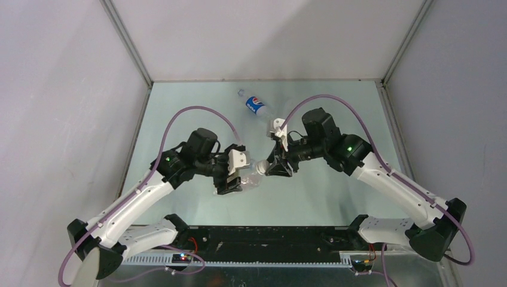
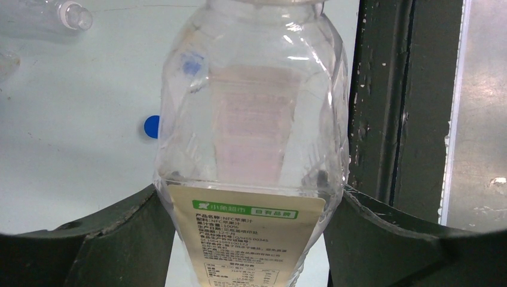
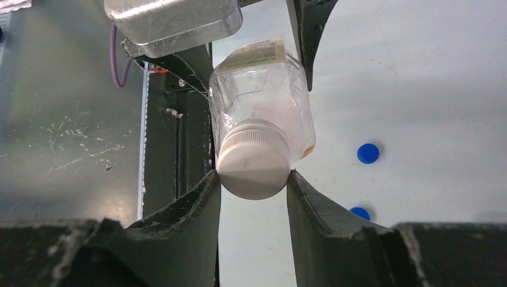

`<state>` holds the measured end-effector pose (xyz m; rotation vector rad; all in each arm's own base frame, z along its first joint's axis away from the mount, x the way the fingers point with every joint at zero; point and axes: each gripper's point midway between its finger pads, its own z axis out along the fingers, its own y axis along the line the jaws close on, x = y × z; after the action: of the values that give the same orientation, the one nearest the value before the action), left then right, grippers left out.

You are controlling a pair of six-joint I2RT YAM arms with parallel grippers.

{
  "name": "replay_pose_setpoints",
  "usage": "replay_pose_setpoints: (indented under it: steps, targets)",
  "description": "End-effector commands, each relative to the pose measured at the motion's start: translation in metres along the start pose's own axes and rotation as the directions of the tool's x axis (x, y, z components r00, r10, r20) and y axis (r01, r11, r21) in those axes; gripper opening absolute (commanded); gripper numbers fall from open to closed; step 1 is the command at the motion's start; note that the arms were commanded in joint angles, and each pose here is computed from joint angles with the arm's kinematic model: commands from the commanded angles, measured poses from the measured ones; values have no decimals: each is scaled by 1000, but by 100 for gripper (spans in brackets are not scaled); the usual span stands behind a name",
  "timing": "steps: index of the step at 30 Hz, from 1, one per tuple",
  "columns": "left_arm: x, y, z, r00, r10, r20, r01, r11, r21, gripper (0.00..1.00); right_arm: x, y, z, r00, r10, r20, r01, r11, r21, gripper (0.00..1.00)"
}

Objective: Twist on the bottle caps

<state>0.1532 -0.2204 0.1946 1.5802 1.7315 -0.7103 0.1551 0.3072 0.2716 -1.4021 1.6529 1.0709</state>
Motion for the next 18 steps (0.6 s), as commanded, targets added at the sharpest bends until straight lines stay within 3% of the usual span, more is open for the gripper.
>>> replay_pose_setpoints:
  steps: [1,11,18]
  targets:
    - [-33,-2,-5,991,93,96,-95,995,22,0,-8,5,0,999,-45,-15,45,998,-34,21]
    - [-49,2,-2,982,98,161,-96,995,-18,0,1,6,8,997,7,-76,-11,999,-53,20]
    - [-64,9,2,965,128,230,-108,989,-101,0,10,-3,20,982,139,-126,-141,990,-11,18]
